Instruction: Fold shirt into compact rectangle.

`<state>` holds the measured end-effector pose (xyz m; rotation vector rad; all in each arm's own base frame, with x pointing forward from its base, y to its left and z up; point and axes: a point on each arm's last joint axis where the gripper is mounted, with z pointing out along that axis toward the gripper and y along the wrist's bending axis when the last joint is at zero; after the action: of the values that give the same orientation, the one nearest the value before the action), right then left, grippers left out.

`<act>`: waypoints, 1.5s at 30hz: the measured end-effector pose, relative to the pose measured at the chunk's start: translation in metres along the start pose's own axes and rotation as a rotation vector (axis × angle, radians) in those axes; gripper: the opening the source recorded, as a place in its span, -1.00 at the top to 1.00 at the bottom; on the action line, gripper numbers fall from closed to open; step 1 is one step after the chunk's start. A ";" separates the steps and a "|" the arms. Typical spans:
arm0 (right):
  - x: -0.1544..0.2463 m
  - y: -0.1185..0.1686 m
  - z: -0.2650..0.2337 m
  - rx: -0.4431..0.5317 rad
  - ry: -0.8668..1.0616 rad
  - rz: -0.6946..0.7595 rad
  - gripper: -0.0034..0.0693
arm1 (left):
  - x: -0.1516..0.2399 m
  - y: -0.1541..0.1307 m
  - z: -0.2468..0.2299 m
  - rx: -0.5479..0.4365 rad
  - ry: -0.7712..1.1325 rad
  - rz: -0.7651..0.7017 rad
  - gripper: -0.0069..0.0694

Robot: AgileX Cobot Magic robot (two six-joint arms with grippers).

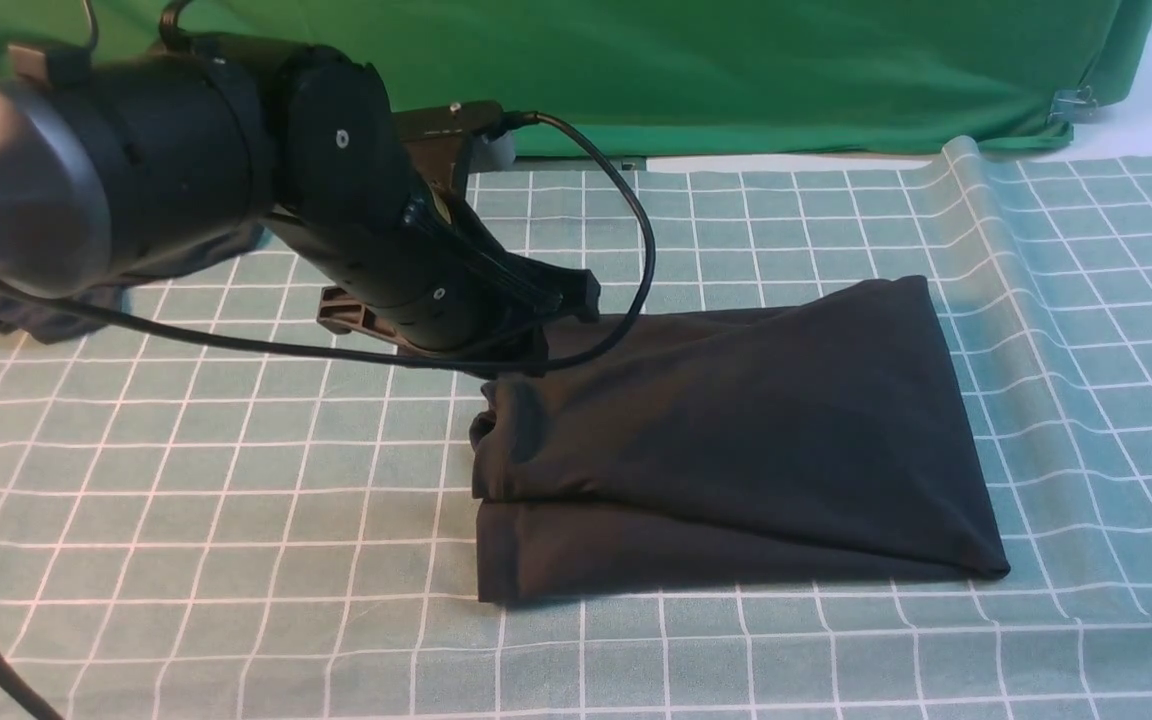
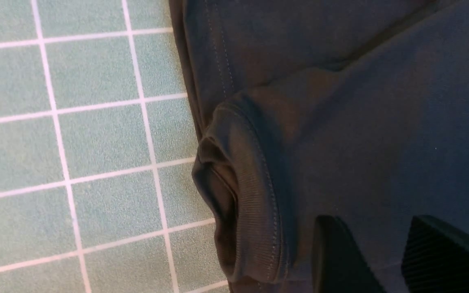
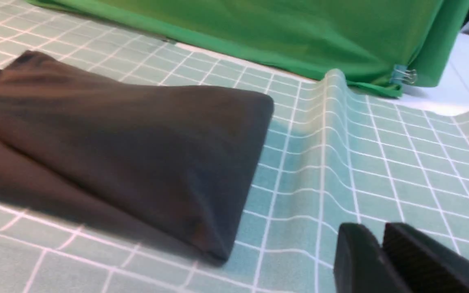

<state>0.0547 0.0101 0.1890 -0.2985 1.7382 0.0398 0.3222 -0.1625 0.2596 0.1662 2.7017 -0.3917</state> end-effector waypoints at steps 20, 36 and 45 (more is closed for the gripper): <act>0.001 -0.009 -0.001 0.162 -0.005 0.028 0.54 | 0.025 0.003 -0.115 -0.029 -0.194 0.246 0.80; 0.001 -0.009 -0.001 0.165 -0.007 0.028 0.40 | 0.208 0.073 -0.143 0.282 -1.160 0.015 0.80; 0.001 -0.009 -0.001 0.165 -0.007 0.028 0.35 | 0.254 0.092 -0.113 0.223 -1.327 0.182 0.79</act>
<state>0.0556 0.0011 0.1894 -0.1530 1.7266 -0.0817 0.0648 -0.0261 0.2324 0.1360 1.3291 -0.4981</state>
